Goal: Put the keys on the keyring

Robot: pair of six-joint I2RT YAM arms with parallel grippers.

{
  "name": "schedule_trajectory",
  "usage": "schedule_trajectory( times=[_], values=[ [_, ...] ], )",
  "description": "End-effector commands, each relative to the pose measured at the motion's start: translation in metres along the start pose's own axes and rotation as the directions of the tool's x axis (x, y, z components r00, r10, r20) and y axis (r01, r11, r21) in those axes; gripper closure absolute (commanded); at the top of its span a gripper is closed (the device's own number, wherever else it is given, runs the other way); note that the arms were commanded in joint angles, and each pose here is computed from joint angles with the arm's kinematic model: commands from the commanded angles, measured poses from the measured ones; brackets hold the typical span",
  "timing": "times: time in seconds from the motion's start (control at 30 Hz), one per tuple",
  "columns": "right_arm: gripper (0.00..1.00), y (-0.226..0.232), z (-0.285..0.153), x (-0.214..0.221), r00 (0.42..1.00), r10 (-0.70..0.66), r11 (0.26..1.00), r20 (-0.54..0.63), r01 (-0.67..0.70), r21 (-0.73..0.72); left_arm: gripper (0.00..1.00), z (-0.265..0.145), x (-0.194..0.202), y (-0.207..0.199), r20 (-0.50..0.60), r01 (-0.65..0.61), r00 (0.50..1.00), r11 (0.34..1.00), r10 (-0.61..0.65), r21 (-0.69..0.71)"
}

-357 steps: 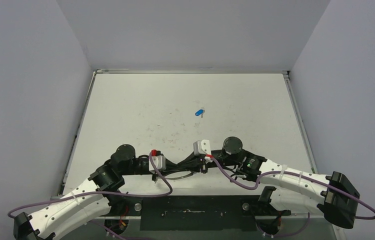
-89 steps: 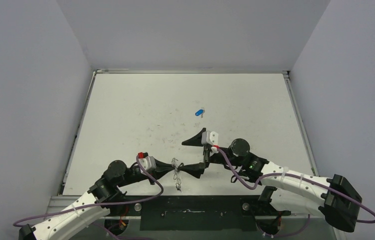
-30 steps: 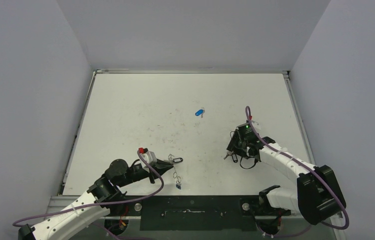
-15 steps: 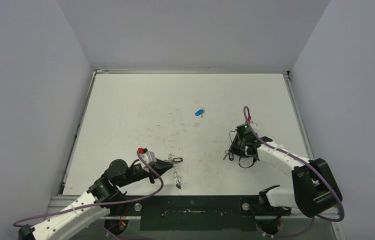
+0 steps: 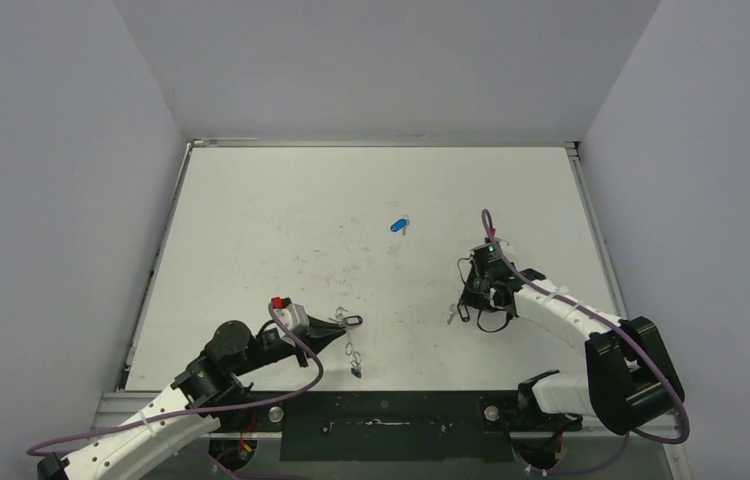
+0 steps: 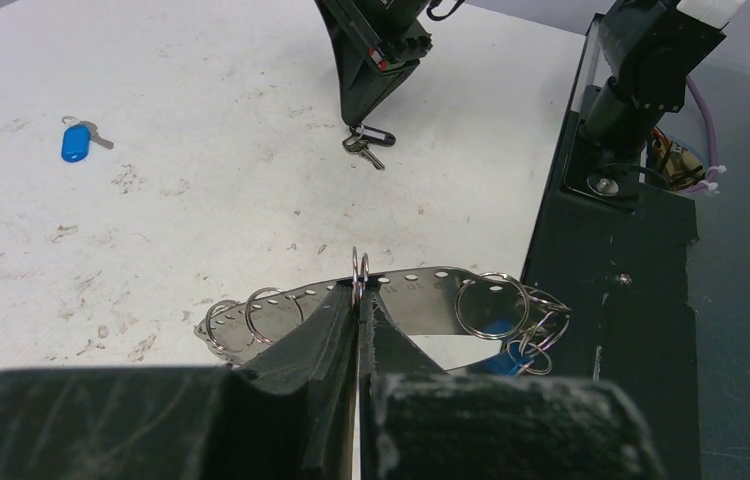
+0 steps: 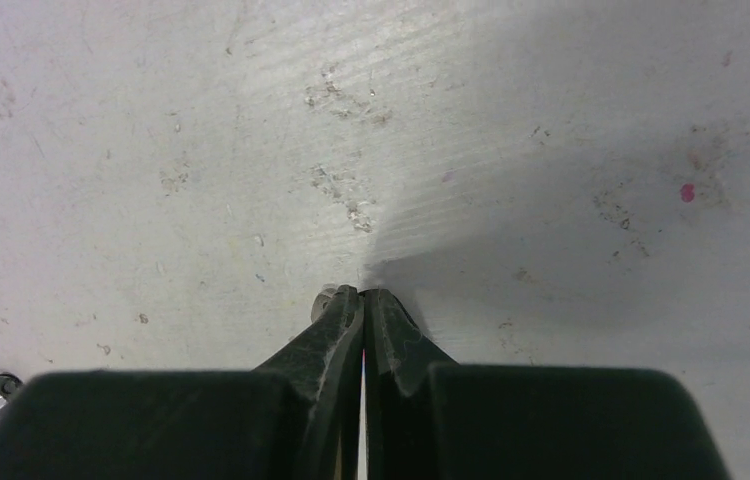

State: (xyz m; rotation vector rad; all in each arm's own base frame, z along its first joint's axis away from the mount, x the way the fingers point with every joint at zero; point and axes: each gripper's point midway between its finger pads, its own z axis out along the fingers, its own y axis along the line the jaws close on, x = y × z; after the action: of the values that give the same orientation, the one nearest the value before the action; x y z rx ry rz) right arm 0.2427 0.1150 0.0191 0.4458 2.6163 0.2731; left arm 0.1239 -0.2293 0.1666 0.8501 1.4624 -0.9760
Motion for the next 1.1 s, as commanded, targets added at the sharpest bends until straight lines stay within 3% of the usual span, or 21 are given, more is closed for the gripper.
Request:
schedule_trajectory(
  times=[0.0,0.17,0.47,0.73,0.87,1.07],
  values=[
    [1.00,0.022,-0.014,-0.017,0.993,-0.113,0.992,0.038,0.115,-0.053,1.00,0.000,-0.022,-0.001,0.069,-0.023,0.997,1.000,0.023,0.002],
    [1.00,0.037,-0.027,-0.021,0.956,-0.283,0.956,0.079,0.288,-0.049,1.00,0.001,-0.022,0.000,0.072,-0.011,0.997,1.000,0.011,-0.008],
    [1.00,0.091,-0.059,-0.012,0.855,-0.495,0.810,0.156,0.519,-0.274,1.00,0.005,-0.019,0.000,0.069,0.015,0.998,1.000,-0.015,0.001],
    [1.00,0.108,-0.103,-0.029,0.791,-0.528,0.730,0.309,0.608,-0.311,1.00,0.010,-0.018,0.000,0.064,0.018,0.998,1.000,-0.019,0.004],
    [1.00,0.110,-0.117,-0.034,0.766,-0.552,0.707,0.328,0.639,-0.303,1.00,0.011,-0.019,0.000,0.063,0.021,0.998,1.000,-0.022,0.010],
    [1.00,0.127,-0.138,-0.028,0.733,-0.542,0.619,0.412,0.679,-0.394,1.00,0.014,-0.015,0.001,0.053,0.038,0.998,0.999,-0.038,0.009]
  ],
)
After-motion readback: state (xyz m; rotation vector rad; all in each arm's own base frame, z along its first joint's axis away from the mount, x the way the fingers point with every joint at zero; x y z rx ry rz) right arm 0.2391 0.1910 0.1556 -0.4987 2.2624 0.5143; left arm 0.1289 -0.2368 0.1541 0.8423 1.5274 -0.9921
